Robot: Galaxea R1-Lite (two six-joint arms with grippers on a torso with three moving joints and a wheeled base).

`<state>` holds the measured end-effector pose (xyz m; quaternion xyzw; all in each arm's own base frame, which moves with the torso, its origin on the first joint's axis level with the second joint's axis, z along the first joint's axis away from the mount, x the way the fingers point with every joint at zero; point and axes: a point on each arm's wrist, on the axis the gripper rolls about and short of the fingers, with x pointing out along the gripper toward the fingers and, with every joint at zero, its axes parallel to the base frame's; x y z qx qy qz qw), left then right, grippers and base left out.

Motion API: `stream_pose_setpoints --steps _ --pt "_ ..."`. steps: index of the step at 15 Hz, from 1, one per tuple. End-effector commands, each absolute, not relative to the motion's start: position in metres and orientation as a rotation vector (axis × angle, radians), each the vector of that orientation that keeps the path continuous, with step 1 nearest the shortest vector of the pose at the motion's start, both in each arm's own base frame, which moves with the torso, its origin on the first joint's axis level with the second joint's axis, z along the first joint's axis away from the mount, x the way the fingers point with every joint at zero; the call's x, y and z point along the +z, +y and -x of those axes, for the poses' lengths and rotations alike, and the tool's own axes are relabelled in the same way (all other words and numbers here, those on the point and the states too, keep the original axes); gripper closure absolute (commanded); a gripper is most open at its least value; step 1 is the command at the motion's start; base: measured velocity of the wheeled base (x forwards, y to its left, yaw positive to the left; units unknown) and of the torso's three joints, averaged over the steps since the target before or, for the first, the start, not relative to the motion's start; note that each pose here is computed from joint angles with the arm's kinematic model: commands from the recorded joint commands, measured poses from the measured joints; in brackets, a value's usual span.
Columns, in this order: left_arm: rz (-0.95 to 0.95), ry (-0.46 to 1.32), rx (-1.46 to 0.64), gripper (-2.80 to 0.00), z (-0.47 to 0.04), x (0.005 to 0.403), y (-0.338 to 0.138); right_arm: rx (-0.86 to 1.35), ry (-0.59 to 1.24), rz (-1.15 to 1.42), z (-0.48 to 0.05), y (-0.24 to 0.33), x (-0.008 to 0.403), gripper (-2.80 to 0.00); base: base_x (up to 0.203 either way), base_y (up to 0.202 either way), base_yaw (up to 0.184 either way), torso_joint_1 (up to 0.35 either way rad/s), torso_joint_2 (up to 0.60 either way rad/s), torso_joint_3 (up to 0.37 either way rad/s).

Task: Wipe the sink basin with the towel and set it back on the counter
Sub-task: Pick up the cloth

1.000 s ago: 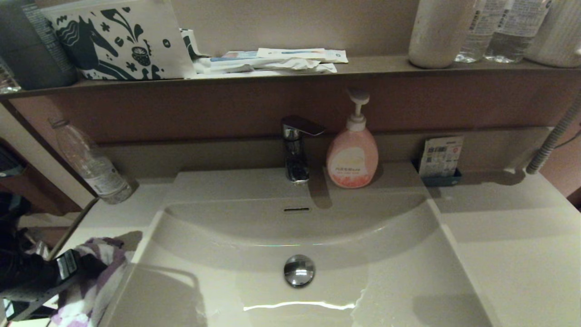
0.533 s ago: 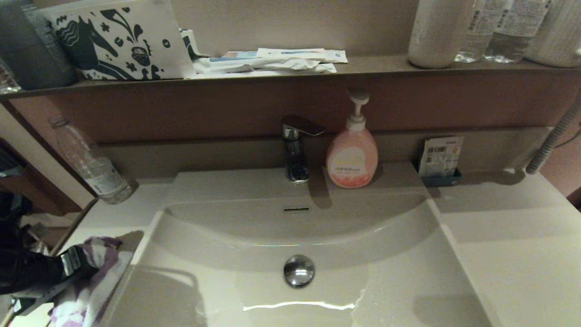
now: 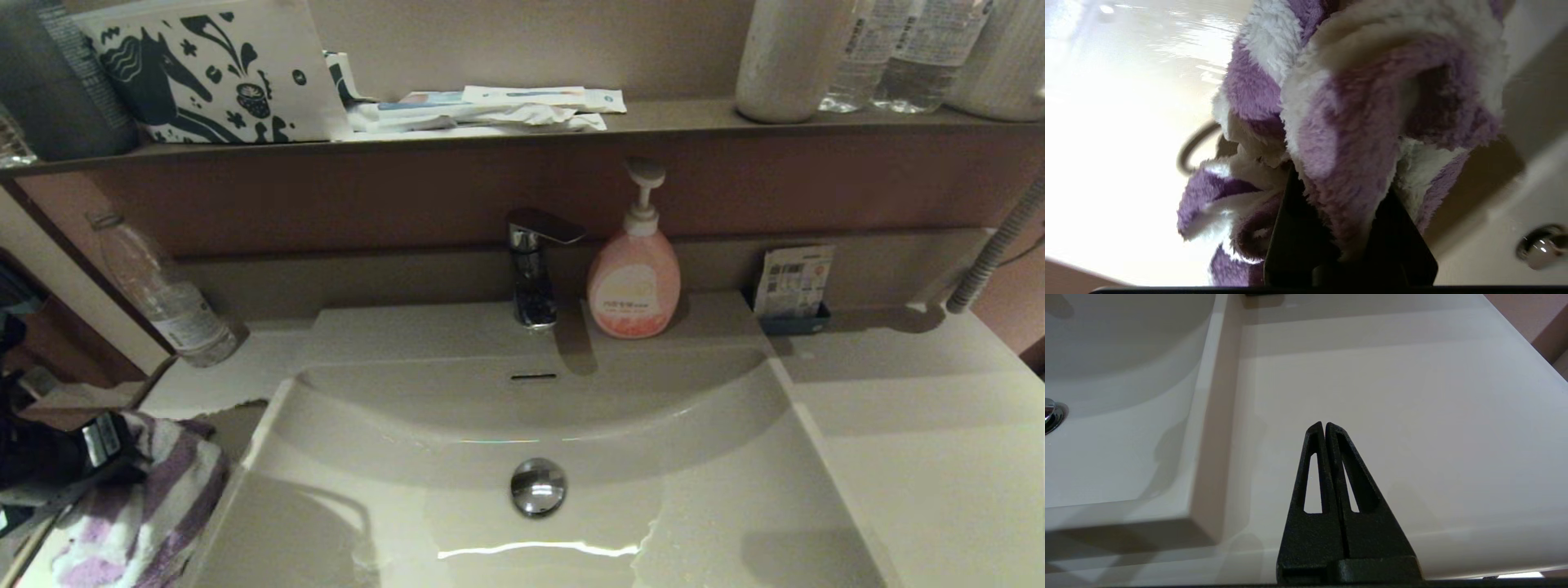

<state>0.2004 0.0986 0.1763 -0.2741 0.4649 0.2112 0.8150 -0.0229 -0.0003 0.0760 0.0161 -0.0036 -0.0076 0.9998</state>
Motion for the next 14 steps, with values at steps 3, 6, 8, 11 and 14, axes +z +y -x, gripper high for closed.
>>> stream_pose_setpoints --steps 3,6,8,11,14 --pt "0.561 0.917 0.450 0.00 -0.189 0.228 0.093 -0.015 -0.006 -0.032 0.023 0.000 0.076 0.00 0.000 0.000 0.000 0.000 0.00 0.000" --pt "0.543 0.892 0.448 0.00 -0.177 0.259 0.087 -0.015 -0.006 -0.032 0.023 0.000 0.076 0.00 0.000 0.000 0.000 0.000 0.00 0.000" --pt "0.531 0.853 0.444 0.00 -0.165 0.280 0.081 -0.015 -0.006 -0.032 0.023 0.000 0.076 0.00 0.000 0.000 0.000 0.000 0.00 0.000" --pt "0.506 0.769 0.432 0.00 -0.145 0.317 0.070 -0.015 -0.006 -0.032 0.023 0.000 0.076 0.00 0.000 0.000 0.000 0.000 0.00 0.000" --pt "0.468 0.694 0.383 0.00 -0.123 0.352 0.052 -0.015 -0.006 -0.032 0.023 0.000 0.076 0.00 0.000 0.000 0.000 0.000 0.00 0.000"
